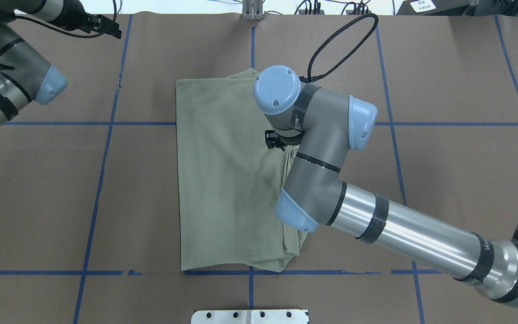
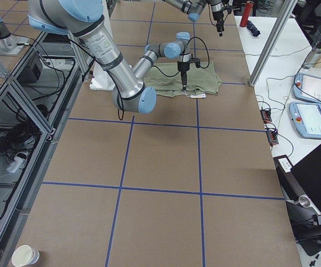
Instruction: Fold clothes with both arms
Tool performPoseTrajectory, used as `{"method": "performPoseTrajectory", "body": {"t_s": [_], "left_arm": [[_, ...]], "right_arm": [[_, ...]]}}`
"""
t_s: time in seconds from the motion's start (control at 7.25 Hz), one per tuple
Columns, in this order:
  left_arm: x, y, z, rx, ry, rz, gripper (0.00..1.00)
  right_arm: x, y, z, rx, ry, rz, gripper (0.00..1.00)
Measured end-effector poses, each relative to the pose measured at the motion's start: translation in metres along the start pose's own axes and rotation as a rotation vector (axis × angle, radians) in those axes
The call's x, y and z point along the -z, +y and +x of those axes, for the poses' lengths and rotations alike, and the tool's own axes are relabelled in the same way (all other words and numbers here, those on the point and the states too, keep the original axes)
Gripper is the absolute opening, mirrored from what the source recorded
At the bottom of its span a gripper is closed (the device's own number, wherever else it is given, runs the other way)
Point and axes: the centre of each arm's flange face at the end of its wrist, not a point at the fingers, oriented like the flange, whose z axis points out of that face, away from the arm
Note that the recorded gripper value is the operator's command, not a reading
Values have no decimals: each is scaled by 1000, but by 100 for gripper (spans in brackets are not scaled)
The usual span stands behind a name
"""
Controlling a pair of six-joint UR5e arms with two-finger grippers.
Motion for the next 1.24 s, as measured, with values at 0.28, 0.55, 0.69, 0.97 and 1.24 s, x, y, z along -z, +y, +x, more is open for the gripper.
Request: {"method": "performPoseTrajectory", "body": {"t_s": [0.28,0.55,0.69,0.97,1.24], "left_arm": [[0,1,0,0,0,-1,100],[-1,1,0,0,0,-1,100],[-1,1,0,0,0,-1,100],[-1,1,0,0,0,-1,100],[0,1,0,-1,0,-1,100]], "right_arm": [[-9,49,-33,-46,13,-9,100],[-16,74,-39,-39,88,-15,100],[-22,84,-38,-24,119,-14,100],[-32,96,-36,-4,150,-9,100],[-36,100,-36,5,159,-9,100]]}}
